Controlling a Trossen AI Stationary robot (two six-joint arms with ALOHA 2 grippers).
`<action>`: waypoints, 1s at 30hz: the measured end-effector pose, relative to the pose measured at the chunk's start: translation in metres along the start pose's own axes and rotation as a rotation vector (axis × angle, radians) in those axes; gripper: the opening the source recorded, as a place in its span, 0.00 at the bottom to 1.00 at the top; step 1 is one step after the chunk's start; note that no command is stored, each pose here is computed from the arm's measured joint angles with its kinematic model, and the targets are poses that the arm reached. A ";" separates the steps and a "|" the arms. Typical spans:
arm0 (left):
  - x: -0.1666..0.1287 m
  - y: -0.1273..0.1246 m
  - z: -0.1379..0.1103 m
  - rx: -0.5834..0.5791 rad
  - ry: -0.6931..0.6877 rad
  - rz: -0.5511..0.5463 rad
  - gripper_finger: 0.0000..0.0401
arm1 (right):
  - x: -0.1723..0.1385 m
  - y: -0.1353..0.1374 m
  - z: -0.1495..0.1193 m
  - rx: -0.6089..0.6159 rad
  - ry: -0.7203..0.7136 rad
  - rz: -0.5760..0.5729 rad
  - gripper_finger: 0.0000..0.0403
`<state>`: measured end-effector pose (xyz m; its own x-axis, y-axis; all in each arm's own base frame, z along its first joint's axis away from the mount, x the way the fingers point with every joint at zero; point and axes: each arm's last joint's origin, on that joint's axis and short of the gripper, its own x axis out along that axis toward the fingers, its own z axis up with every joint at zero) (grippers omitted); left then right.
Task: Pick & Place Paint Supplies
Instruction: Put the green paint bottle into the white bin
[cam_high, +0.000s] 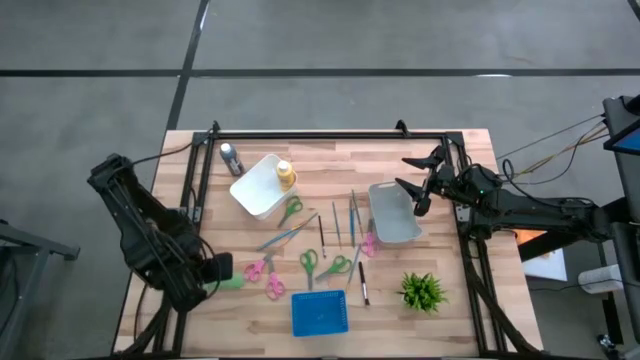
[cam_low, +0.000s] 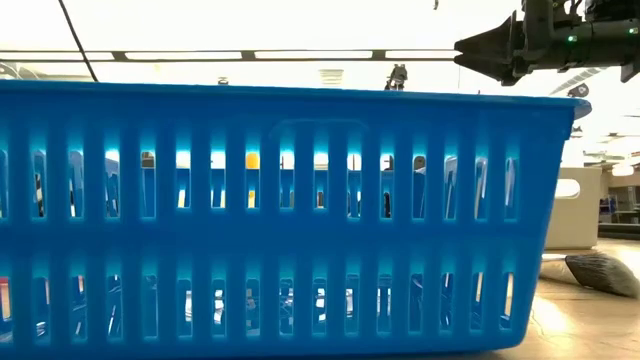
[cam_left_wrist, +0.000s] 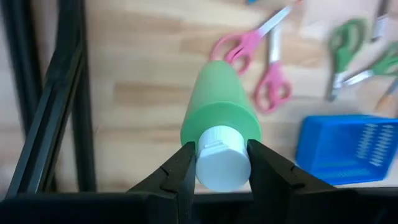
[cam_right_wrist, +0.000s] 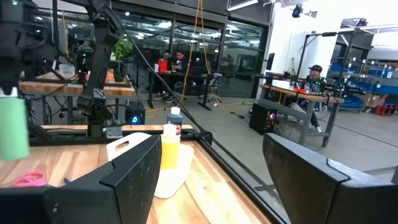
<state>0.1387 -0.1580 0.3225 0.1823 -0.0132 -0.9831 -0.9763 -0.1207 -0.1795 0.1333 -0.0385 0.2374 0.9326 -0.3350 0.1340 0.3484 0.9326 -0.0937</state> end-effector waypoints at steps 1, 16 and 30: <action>-0.001 -0.001 0.003 0.013 -0.012 -0.015 0.30 | 0.000 0.000 0.000 0.000 0.000 0.000 0.69; -0.020 -0.018 0.059 0.213 -0.193 -0.158 0.30 | 0.000 0.000 0.000 -0.002 0.000 0.000 0.69; -0.040 -0.029 0.132 0.287 -0.287 -0.199 0.30 | 0.000 0.000 0.000 -0.002 0.000 0.000 0.69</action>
<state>0.1443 -0.0233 0.3621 0.3692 0.2635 -0.8912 -0.9258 0.1874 -0.3282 0.1333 -0.0384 0.2374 0.9328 -0.3346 0.1340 0.3483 0.9325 -0.0959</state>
